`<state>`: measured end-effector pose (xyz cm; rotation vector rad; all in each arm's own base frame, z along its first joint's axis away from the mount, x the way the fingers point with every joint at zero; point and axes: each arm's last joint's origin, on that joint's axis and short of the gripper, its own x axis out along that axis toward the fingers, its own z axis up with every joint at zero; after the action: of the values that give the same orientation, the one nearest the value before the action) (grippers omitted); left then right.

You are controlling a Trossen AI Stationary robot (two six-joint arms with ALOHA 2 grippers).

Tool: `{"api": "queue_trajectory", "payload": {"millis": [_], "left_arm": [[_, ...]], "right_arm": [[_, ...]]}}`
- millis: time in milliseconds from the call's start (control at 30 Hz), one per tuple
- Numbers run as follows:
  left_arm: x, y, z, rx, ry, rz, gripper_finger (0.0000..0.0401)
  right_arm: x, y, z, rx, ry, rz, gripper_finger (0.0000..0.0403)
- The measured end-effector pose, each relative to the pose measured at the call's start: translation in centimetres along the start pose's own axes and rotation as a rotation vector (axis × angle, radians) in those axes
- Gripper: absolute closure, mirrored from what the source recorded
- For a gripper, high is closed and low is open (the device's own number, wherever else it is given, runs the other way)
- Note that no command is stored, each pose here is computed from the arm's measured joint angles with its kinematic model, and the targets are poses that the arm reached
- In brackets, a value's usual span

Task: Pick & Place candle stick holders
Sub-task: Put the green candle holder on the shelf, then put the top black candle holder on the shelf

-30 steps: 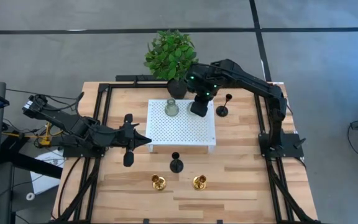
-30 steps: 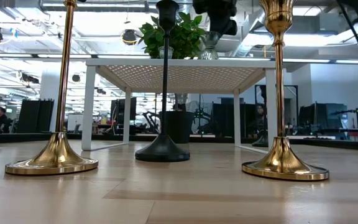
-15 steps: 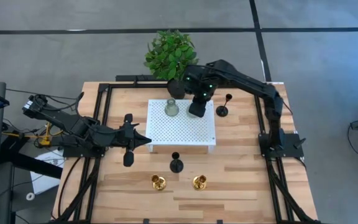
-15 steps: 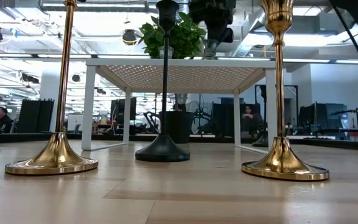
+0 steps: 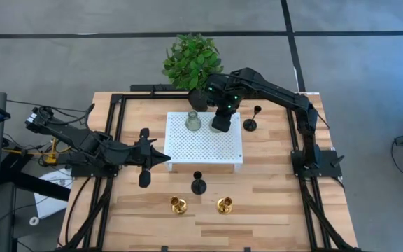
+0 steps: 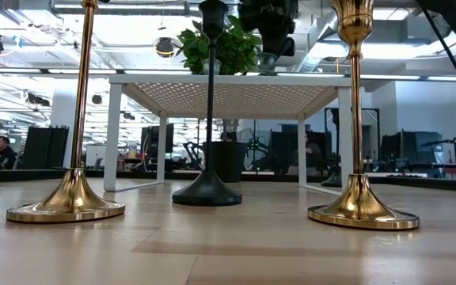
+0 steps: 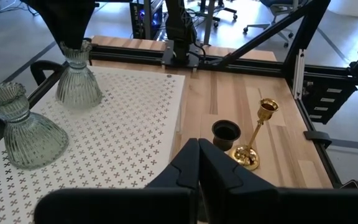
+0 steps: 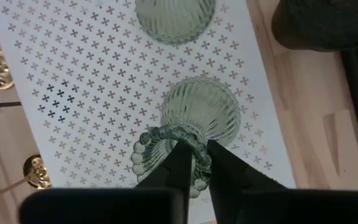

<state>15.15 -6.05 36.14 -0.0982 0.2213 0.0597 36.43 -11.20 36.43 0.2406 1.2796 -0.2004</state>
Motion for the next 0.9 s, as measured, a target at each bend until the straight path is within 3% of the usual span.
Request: {"api": "queue_trajectory", "payload": {"millis": [200, 367, 633, 900], "left_arm": [[0.0, 0.0, 0.0, 0.0, 0.0, 0.0, 0.0398], [0.0, 0.0, 0.0, 0.0, 0.0, -0.001, 0.0398], [0.0, 0.0, 0.0, 0.0, 0.001, 0.0, 0.0398], [0.0, 0.0, 0.0, 0.0, 0.0, 0.0, 0.0398]], "right_arm": [[0.0, -0.2, 0.0, -0.002, -0.002, -0.052, 0.029], [-0.3, -0.1, -0.1, -0.008, -0.002, -0.052, 0.0264], [-4.2, 0.3, -0.3, -0.02, -0.126, -0.05, 0.0279], [-9.3, 1.7, -3.7, -0.013, -0.234, -0.027, 0.0316]]}}
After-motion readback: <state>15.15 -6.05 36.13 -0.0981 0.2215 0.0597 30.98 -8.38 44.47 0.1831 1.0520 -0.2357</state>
